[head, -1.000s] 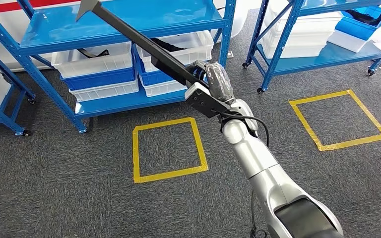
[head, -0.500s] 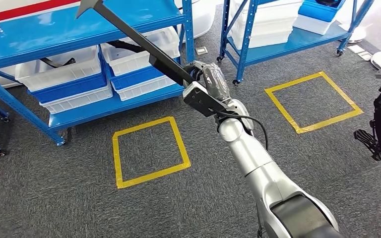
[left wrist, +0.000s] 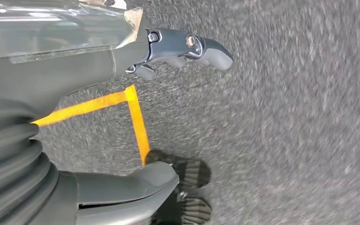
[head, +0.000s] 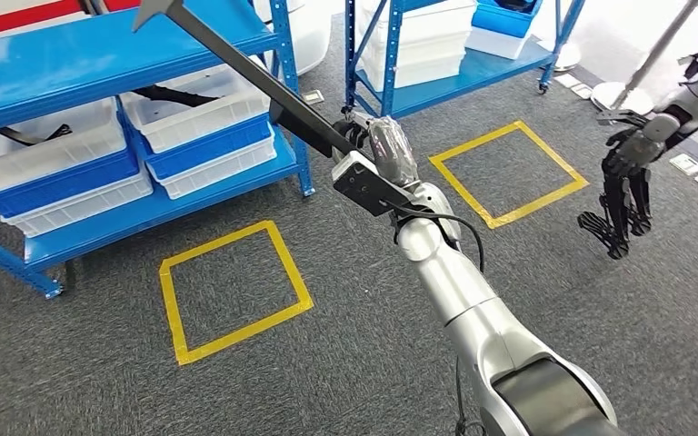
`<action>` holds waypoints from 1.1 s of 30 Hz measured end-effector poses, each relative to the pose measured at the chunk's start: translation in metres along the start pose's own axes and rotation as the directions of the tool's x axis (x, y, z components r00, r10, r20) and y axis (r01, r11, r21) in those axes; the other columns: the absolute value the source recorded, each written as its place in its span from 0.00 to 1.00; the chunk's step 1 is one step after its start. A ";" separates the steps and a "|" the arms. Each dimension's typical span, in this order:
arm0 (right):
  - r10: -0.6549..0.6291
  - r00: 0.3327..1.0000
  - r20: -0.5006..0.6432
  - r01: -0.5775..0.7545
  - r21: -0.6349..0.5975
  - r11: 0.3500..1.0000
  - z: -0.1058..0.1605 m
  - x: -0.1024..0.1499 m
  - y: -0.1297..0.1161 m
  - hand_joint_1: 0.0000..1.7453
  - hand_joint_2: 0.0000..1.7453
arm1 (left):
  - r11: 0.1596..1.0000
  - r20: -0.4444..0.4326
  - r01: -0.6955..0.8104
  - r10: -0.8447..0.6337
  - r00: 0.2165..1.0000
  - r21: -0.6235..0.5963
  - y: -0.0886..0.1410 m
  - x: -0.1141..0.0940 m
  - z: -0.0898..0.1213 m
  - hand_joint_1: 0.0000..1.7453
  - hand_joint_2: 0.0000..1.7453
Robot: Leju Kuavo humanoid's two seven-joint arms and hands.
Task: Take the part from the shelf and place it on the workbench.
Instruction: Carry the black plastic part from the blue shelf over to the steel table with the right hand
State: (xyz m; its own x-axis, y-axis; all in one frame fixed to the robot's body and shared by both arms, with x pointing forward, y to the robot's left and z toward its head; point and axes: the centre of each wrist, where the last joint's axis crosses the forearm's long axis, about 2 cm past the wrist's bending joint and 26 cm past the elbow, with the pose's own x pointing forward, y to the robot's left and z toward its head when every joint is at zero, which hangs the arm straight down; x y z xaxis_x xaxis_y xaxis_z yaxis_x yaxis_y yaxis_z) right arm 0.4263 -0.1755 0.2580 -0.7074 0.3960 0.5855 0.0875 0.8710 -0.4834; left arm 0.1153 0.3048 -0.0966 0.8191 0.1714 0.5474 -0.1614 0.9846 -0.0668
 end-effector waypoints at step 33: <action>0.103 0.993 -0.059 -0.115 -0.258 0.959 0.038 -0.012 -0.014 1.00 1.00 | 1.000 -0.007 0.011 -0.011 1.000 0.017 0.004 -0.010 0.004 0.00 1.00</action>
State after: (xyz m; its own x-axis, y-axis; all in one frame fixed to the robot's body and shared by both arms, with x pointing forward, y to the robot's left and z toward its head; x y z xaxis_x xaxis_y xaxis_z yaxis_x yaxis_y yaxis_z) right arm 0.4072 -0.2032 0.2333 -0.6520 0.4998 0.5701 0.3457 0.8652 -0.3632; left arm 0.1046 0.3066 -0.0988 0.8248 0.1604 0.5422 -0.1613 0.9858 -0.0463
